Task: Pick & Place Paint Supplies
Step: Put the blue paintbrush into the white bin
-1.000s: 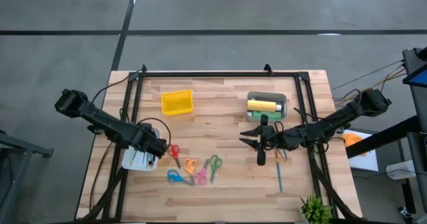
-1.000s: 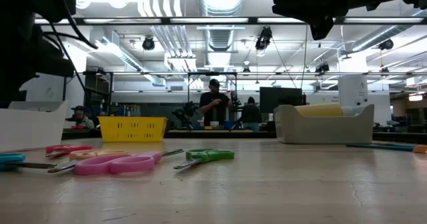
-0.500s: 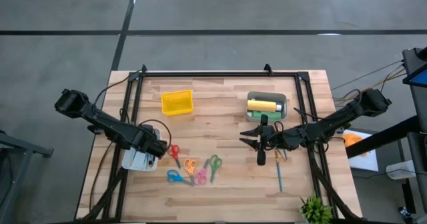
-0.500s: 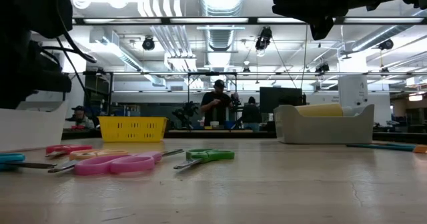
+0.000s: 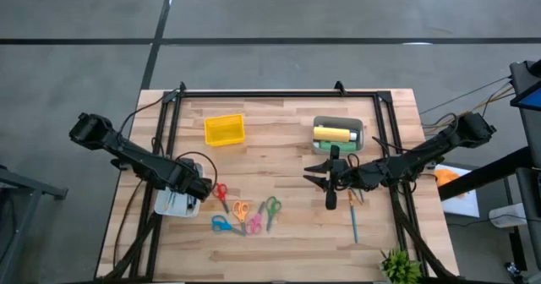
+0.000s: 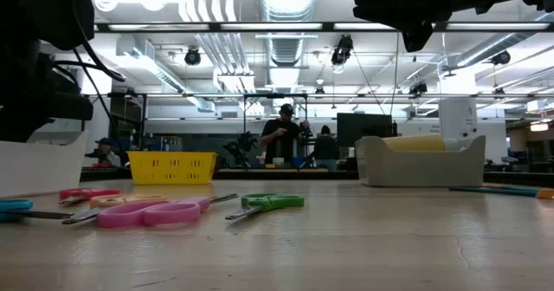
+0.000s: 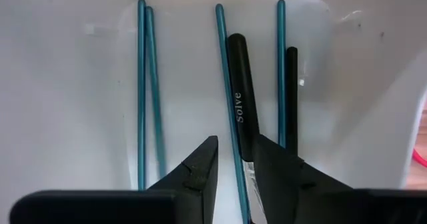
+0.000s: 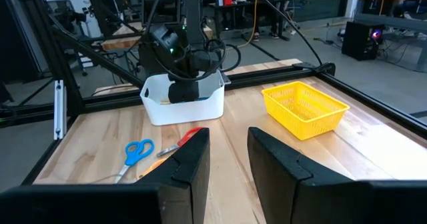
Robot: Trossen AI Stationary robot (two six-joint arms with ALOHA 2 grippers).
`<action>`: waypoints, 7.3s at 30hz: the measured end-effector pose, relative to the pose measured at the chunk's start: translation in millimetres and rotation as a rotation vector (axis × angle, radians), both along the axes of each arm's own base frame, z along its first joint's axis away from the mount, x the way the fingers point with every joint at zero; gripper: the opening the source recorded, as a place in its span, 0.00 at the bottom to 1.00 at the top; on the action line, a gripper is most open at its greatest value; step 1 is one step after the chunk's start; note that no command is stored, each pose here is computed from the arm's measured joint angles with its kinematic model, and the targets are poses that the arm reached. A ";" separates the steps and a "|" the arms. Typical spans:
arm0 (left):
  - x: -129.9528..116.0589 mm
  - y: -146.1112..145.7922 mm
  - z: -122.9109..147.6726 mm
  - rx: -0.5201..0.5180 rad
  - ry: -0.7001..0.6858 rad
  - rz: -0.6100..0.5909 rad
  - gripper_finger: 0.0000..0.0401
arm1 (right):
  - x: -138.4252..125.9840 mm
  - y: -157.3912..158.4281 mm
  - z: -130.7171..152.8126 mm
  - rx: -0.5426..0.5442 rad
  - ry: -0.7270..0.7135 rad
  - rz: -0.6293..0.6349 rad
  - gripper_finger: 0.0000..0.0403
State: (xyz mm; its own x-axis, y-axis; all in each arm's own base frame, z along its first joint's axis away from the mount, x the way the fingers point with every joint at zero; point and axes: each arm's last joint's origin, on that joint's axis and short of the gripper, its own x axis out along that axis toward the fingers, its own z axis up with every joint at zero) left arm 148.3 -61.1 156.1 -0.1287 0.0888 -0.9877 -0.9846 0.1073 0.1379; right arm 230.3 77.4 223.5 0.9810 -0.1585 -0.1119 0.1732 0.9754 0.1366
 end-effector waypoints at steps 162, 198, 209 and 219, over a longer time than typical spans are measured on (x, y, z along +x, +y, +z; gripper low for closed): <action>107.7 13.0 54.5 0.800 -0.776 -1.365 0.24 | -18.2 112.4 -49.2 0.889 1.135 -1.042 0.25; 107.7 13.0 54.4 0.800 -0.774 -1.366 0.24 | -31.9 98.8 -89.4 0.903 1.097 -1.034 0.08; 107.6 13.0 54.4 0.800 -0.775 -1.366 0.24 | -31.7 98.4 -89.9 0.894 1.084 -1.031 0.10; 107.7 13.1 54.4 0.799 -0.775 -1.366 0.24 | -31.2 98.8 -88.0 0.893 1.083 -1.031 0.10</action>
